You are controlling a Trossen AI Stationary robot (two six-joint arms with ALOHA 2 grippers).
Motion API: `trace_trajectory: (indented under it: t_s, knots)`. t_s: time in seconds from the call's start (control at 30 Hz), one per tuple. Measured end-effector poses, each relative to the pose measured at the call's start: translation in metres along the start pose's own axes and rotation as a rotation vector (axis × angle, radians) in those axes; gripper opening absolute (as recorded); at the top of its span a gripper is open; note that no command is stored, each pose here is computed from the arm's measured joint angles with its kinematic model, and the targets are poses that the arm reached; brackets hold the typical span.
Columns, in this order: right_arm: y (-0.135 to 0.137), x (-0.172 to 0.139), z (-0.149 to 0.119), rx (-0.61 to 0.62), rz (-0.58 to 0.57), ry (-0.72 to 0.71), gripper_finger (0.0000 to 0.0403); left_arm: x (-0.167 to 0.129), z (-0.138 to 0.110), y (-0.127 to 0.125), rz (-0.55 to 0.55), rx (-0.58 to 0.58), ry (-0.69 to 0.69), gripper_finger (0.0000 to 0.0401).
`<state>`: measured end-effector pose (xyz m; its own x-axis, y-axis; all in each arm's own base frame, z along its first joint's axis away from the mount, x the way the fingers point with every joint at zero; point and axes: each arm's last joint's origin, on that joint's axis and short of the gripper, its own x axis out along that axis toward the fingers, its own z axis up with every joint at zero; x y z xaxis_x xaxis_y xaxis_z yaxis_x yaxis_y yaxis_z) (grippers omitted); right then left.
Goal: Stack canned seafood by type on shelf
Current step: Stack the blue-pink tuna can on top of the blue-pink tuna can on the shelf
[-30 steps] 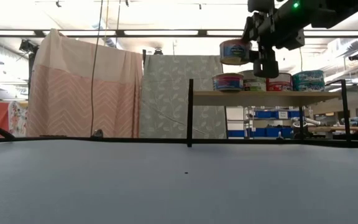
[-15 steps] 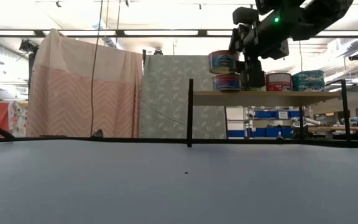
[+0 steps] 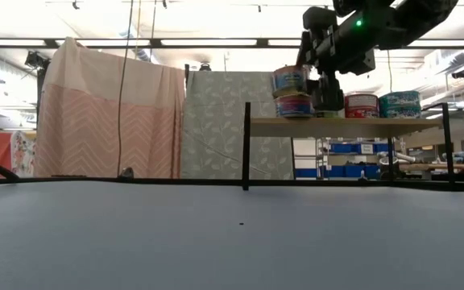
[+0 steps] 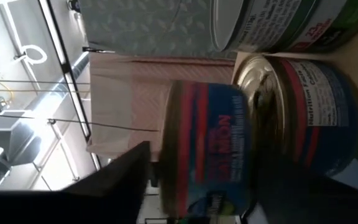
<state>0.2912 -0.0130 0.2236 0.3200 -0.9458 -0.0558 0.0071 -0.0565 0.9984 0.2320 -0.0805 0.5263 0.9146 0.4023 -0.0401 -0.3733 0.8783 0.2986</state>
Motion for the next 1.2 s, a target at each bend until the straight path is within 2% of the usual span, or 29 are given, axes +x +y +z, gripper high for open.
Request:
trace_trajectory:
  t_s: [0.13,0.23,0.43,0.63,0.9,1.2]
  knots:
    - [0.0,0.0,0.0,0.009,0.001,-0.004,0.0332,0.0,0.0,0.0,0.0,0.0,0.0,0.0312]
    - [0.001,0.0,0.0,0.013,0.003,-0.006,0.0352,0.0,0.0,0.0,-0.002,-0.001,-0.001,0.0312]
    - [0.008,0.0,-0.001,0.057,0.028,0.007,0.0332,-0.003,0.001,-0.003,-0.02,-0.001,-0.007,0.0312]
    - [0.023,-0.001,-0.003,0.019,0.087,0.066,0.031,-0.004,0.001,-0.003,-0.022,-0.002,-0.007,0.0312]
    - [0.022,-0.015,-0.008,-0.027,0.086,0.099,0.0306,-0.007,0.002,-0.006,-0.04,-0.006,-0.015,0.0312]
    - [0.021,-0.028,-0.011,-0.022,0.081,0.104,0.0306,-0.01,0.006,-0.009,-0.052,-0.029,-0.039,0.0312]
